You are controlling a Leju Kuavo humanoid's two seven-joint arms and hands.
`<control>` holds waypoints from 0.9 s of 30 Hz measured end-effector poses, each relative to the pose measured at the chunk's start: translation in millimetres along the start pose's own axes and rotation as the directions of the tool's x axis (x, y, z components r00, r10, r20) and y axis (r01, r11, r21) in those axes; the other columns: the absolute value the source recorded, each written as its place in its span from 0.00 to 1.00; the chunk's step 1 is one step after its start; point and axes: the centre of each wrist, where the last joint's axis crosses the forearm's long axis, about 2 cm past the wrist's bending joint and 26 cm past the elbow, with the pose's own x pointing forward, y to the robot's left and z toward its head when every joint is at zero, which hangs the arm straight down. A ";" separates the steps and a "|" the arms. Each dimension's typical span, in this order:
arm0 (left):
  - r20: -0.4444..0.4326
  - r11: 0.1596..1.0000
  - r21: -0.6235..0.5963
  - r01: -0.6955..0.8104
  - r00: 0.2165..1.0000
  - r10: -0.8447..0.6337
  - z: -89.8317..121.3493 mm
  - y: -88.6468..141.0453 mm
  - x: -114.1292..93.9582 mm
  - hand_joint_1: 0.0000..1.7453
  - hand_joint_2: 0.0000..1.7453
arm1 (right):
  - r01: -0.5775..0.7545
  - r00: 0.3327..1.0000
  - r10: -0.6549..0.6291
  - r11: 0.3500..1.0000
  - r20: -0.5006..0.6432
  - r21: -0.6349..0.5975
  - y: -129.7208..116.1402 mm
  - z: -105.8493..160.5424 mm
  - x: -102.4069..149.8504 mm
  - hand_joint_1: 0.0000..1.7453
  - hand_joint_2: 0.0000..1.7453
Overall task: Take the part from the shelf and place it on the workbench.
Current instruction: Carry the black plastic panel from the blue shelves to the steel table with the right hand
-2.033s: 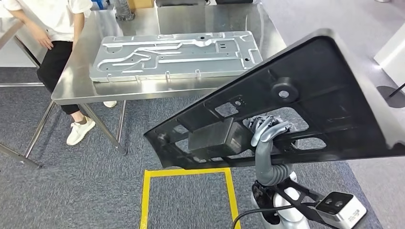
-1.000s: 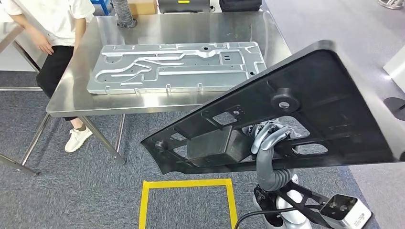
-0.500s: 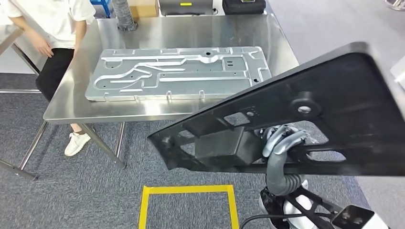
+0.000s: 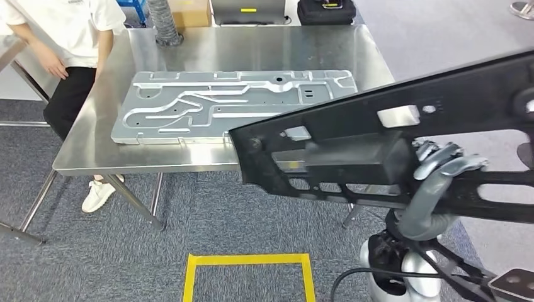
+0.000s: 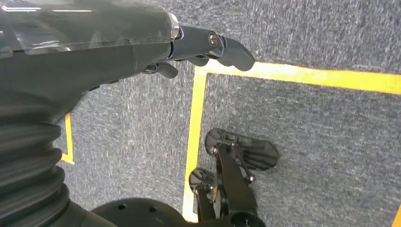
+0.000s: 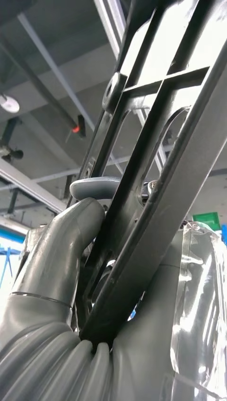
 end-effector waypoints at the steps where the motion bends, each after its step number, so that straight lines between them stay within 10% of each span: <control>1: 0.001 1.000 -0.001 0.000 1.000 0.000 0.0 0.3 0.0 0.00 1.00 | -0.011 1.000 0.011 1.000 0.000 -0.003 -5.6 0.2 0.6 1.00 1.00; 6: 0.007 1.000 -0.001 0.008 1.000 -0.008 -0.8 3.5 1.5 0.00 1.00 | -0.114 0.993 0.113 0.993 -0.026 -0.030 -29.4 5.4 2.1 1.00 1.00; 11: 0.010 1.000 -0.001 0.011 1.000 -0.011 -1.2 5.5 2.3 0.00 1.00 | -0.494 0.869 0.488 0.863 -0.079 -0.102 -72.0 4.3 3.4 1.00 1.00; 16: 0.023 1.000 -0.006 0.009 1.000 -0.009 -2.1 7.8 4.7 0.00 1.00 | -0.916 0.402 0.904 0.396 -0.143 -0.069 -120.4 -15.3 -4.6 1.00 1.00; 22: 0.031 0.999 -0.019 0.025 0.999 -0.025 -3.1 8.9 7.3 0.00 1.00 | -0.958 -0.195 0.978 -0.174 -0.075 0.229 -172.5 -65.7 -44.6 1.00 1.00; 27: 0.035 0.999 -0.033 0.042 0.999 -0.041 -3.9 7.9 9.6 0.00 1.00 | -0.807 -0.379 0.917 -0.392 0.122 0.442 -176.2 -103.9 -96.5 1.00 1.00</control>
